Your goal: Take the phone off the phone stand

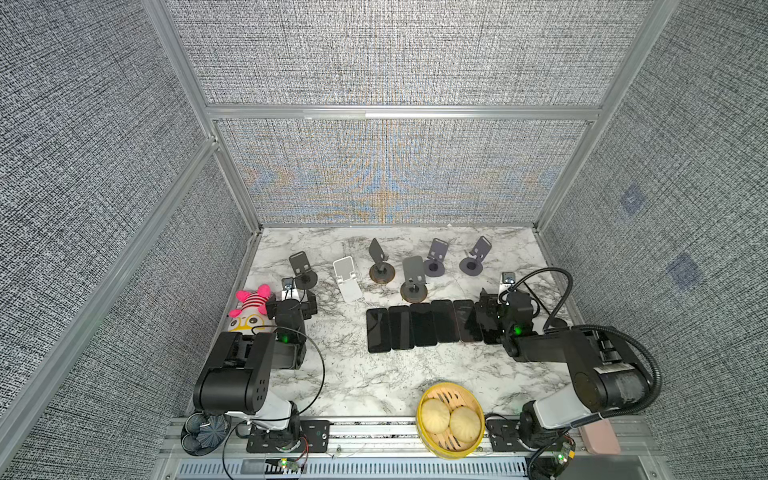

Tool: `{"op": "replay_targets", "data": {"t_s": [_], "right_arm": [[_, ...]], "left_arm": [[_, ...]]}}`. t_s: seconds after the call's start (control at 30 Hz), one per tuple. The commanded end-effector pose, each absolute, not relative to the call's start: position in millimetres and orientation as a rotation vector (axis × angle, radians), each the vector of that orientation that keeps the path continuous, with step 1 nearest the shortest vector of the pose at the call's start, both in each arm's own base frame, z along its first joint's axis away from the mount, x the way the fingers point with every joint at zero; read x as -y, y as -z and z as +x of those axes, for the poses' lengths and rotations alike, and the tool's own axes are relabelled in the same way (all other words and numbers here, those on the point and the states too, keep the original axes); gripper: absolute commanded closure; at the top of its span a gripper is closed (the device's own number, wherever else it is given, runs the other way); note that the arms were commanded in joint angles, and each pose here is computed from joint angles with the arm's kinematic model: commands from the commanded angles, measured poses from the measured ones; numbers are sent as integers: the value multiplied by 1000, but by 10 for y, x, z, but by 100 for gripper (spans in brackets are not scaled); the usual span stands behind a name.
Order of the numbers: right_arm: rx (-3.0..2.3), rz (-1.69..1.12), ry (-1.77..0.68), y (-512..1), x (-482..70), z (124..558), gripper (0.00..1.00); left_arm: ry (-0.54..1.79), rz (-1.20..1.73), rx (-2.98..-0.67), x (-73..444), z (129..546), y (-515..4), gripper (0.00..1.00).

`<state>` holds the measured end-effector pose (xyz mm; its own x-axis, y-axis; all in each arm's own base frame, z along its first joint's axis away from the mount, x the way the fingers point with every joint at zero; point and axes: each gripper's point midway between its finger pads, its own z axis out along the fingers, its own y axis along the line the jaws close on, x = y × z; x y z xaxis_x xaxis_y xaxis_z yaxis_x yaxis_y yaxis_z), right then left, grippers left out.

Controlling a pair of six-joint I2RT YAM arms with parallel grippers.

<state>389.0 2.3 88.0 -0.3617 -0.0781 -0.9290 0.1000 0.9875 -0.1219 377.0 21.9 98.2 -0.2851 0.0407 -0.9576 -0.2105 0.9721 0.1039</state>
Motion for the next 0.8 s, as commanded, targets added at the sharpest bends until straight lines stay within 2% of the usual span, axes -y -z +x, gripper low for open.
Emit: {"op": "replay_targets", "data": {"t_s": [0.0,0.77], "right_arm": [[-1918,21,177,-921,-29,3918,1],[-1939,39,134,-900,12,3944,1]], "left_arm": [[-222,-124,-1805,-203,3815,-1072,1],[-206,-141,-1836,-241,3850,-1041,1]]}}
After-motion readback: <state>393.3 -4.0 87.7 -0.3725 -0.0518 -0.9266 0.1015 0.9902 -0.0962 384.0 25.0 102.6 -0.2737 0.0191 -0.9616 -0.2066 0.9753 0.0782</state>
